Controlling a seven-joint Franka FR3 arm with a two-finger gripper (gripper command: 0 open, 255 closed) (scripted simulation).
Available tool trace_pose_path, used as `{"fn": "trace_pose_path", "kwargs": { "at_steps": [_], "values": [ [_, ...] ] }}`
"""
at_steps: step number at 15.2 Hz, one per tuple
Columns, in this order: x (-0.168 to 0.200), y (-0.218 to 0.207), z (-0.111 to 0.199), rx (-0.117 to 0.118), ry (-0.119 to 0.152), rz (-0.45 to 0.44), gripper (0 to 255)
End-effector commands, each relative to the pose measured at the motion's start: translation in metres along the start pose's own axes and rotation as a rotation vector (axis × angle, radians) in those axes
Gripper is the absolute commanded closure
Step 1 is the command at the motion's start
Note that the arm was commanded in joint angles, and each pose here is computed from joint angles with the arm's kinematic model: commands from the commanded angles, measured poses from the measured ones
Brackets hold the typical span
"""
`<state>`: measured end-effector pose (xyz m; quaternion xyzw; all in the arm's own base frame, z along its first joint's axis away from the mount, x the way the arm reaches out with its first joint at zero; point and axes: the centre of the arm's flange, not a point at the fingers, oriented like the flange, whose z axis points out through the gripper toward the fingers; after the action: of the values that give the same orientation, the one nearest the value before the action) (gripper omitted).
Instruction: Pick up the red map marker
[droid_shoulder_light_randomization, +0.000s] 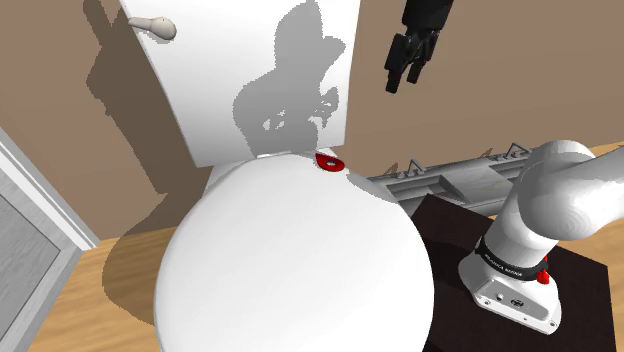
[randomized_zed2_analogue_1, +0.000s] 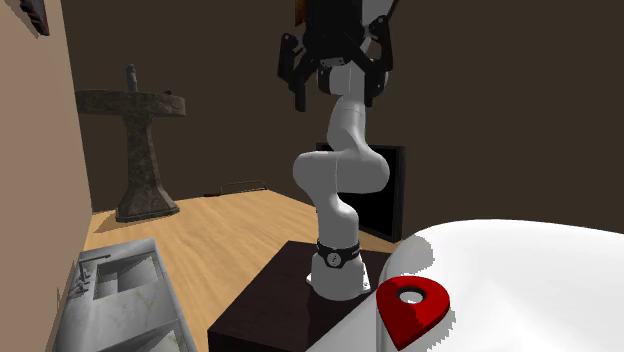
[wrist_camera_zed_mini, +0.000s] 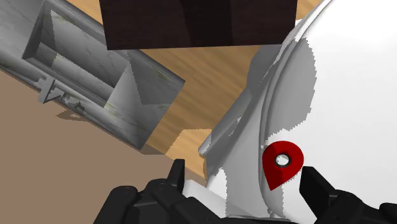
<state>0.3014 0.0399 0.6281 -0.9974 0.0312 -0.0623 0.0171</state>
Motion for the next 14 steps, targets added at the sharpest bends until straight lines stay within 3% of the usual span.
{"fn": "trace_pose_path", "kwargs": {
  "at_steps": [1,14],
  "values": [
    [0.0,0.0,0.0,0.0,0.0,0.0,0],
    [0.091,-0.064,0.133,0.115,-0.099,-0.067,0]
  ]
}}
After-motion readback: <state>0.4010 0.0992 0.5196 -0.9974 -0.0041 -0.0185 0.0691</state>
